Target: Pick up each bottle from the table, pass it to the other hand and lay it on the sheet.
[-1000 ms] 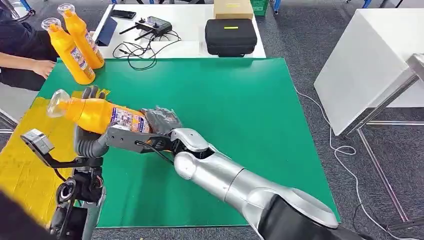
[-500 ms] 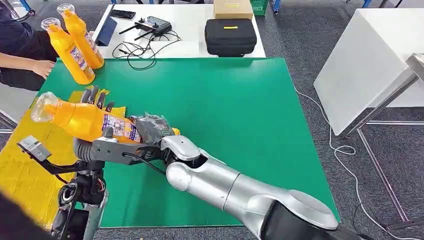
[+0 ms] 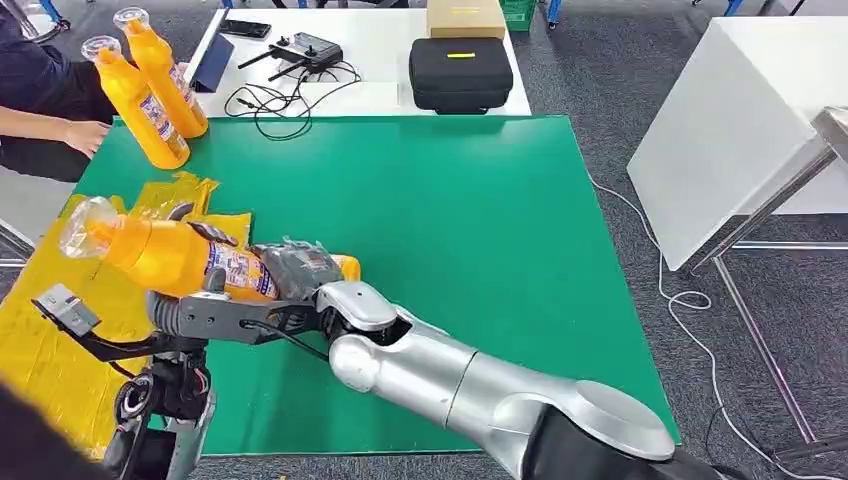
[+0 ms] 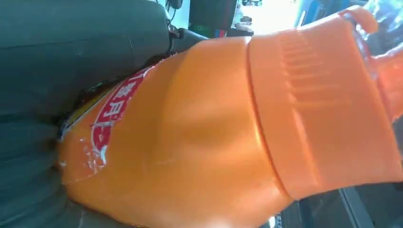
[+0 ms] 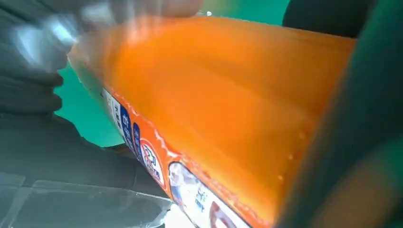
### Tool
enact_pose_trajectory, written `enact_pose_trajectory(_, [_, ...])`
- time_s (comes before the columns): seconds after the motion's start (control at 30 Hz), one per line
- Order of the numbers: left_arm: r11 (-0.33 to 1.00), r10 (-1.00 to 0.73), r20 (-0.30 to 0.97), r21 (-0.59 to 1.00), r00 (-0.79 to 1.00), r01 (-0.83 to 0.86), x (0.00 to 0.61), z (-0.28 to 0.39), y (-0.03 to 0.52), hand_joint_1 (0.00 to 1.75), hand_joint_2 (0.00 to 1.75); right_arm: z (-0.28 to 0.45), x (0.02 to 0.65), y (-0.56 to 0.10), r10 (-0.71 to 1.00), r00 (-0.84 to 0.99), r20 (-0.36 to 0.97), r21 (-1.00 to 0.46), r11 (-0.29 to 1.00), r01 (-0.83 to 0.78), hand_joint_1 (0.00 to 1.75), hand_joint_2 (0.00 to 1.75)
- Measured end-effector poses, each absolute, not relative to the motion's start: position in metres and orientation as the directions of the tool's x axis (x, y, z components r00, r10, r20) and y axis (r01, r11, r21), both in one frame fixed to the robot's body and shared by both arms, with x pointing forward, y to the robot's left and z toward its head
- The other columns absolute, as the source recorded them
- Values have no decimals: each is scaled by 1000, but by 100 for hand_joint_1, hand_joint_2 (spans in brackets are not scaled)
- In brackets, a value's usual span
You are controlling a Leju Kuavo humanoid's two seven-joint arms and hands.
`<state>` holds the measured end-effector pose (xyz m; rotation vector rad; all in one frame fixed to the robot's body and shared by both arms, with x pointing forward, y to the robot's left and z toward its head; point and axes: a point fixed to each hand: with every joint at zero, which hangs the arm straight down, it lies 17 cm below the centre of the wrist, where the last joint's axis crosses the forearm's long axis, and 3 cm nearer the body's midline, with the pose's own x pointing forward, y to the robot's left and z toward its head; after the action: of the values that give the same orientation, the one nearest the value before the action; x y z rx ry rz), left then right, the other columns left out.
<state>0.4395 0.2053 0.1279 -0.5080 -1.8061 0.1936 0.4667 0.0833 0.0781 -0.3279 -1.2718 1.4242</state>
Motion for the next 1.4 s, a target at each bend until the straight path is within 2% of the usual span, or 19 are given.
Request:
enact_pose_trajectory(0.1, [896, 426, 878, -376, -216, 238, 438, 126, 207, 175, 175, 78, 466, 84, 831, -337, 443, -819, 222, -529, 0, 175])
enact_pose_trajectory(0.13, [898, 420, 880, -370, -220, 238, 438, 126, 208, 175, 175, 79, 466, 85, 826, -345, 446, -821, 223, -526, 0, 0])
enact_pose_trajectory(0.23, [904, 408, 884, -357, -229, 235, 439, 127, 210, 175, 175, 80, 467, 85, 812, -359, 460, -821, 235, -521, 0, 0])
enact_pose_trajectory(0.33, [918, 383, 887, -334, -258, 217, 443, 132, 215, 175, 175, 94, 472, 90, 765, -372, 525, -810, 314, -496, 0, 0])
enact_pose_trajectory(0.43, [940, 333, 893, -290, -303, 178, 449, 138, 227, 175, 175, 126, 481, 98, 674, -428, 602, -786, 408, -464, 0, 0])
enact_pose_trajectory(0.57, [958, 285, 907, -259, -310, 122, 459, 132, 250, 175, 175, 174, 496, 105, 585, -520, 623, -782, 466, -413, 0, 0])
enact_pose_trajectory(0.77, [994, 69, 948, -92, -309, -60, 468, 109, 303, 175, 175, 225, 513, 96, 525, -567, 635, -766, 526, -371, 0, 0])
enact_pose_trajectory(0.9, [964, -197, 938, 132, -284, -230, 477, 105, 341, 175, 175, 243, 526, 77, 501, -548, 669, -726, 596, -342, 0, 0])
enact_pose_trajectory(1.07, [922, -317, 915, 236, -248, -306, 483, 103, 362, 175, 175, 255, 536, 59, 479, -524, 704, -683, 659, -316, 0, 0])
enact_pose_trajectory(1.1, [883, -404, 886, 312, -230, -350, 484, 105, 368, 175, 175, 255, 537, 57, 478, -521, 707, -680, 663, -313, 0, 0])
enact_pose_trajectory(1.17, [704, -656, 741, 533, -144, -468, 486, 113, 386, 175, 175, 254, 539, 51, 478, -512, 713, -672, 673, -308, 0, 0])
enact_pose_trajectory(1.27, [342, -937, 332, 810, -108, -477, 492, 133, 375, 175, 175, 248, 542, 40, 480, -497, 722, -664, 684, -304, 0, 0])
enact_pose_trajectory(1.3, [175, -984, 141, 875, -109, -450, 494, 135, 368, 175, 175, 246, 543, 37, 478, -493, 727, -659, 688, -305, 0, 0])
enact_pose_trajectory(1.37, [-116, -983, -163, 912, -89, -394, 495, 130, 366, 175, 175, 243, 544, 34, 475, -488, 732, -653, 693, -304, 0, 0])
enact_pose_trajectory(1.4, [-134, -984, -170, 909, -58, -394, 494, 131, 373, 175, 175, 242, 544, 32, 475, -485, 734, -651, 696, -304, 0, 0])
